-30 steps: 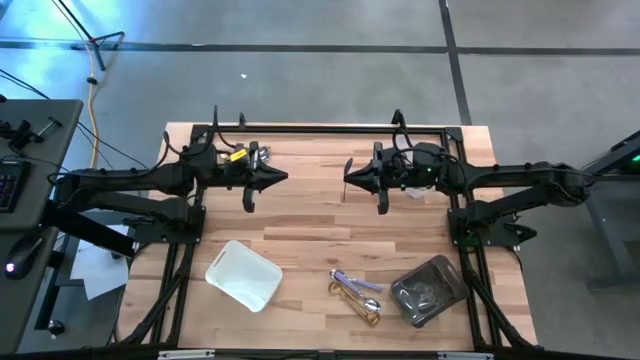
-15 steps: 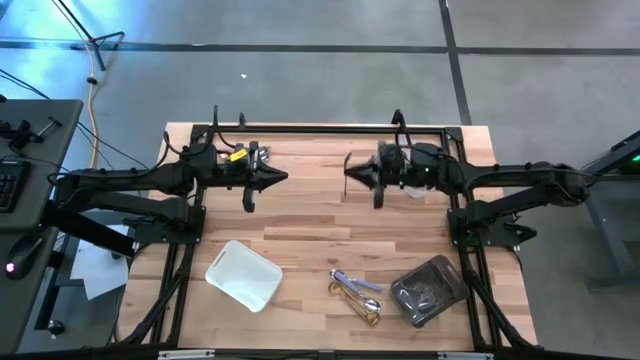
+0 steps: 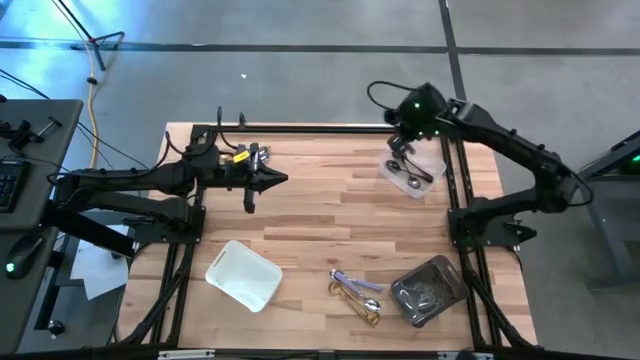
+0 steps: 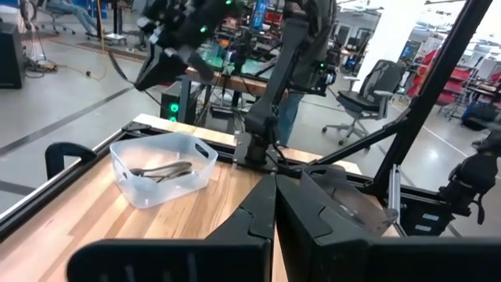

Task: Sort silverware by color (type)
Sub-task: Put the black spoon into the transparent bin, then put the violet spoon into the black bin

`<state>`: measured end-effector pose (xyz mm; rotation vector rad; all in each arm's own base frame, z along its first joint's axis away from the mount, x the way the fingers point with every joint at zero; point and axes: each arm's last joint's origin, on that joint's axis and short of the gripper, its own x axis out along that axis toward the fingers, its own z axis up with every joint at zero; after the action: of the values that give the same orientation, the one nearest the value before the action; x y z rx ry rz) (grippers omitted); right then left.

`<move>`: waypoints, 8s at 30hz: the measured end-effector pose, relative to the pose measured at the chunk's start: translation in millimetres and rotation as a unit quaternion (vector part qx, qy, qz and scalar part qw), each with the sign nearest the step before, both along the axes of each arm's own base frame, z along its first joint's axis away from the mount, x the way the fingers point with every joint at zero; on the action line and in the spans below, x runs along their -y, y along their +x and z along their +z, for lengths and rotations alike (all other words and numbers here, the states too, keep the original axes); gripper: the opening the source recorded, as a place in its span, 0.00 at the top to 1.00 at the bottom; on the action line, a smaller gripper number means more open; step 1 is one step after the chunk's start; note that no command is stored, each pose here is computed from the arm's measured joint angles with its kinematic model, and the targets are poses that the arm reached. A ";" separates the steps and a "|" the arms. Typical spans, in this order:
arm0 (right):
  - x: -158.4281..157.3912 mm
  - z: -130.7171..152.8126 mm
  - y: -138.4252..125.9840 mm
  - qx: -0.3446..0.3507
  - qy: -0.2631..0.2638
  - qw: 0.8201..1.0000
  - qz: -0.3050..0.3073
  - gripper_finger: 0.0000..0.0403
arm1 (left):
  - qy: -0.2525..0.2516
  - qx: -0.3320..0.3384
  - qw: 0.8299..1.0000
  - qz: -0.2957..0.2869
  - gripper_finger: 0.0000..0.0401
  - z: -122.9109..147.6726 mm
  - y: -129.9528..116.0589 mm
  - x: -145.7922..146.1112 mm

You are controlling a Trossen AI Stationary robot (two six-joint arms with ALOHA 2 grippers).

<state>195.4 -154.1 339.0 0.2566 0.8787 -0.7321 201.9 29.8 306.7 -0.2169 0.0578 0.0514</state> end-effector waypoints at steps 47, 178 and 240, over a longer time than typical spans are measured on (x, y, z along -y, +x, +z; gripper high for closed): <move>43.5 -178.4 -10.8 -0.190 0.221 0.954 -0.066 0.95 | -0.012 -0.005 1.000 0.026 1.00 -1.1 -0.2 -1.5; -121.9 -47.3 13.7 0.418 0.016 0.859 0.296 1.00 | -0.011 -0.005 1.000 0.026 1.00 -1.1 -0.1 -1.4; -112.7 -37.3 69.9 0.407 -0.039 0.843 0.349 1.00 | 0.012 0.044 0.999 -0.003 1.00 8.4 0.2 0.2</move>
<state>265.2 -41.4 301.7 0.1309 0.0794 0.0654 202.1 29.7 315.2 -0.1943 -0.0308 0.0371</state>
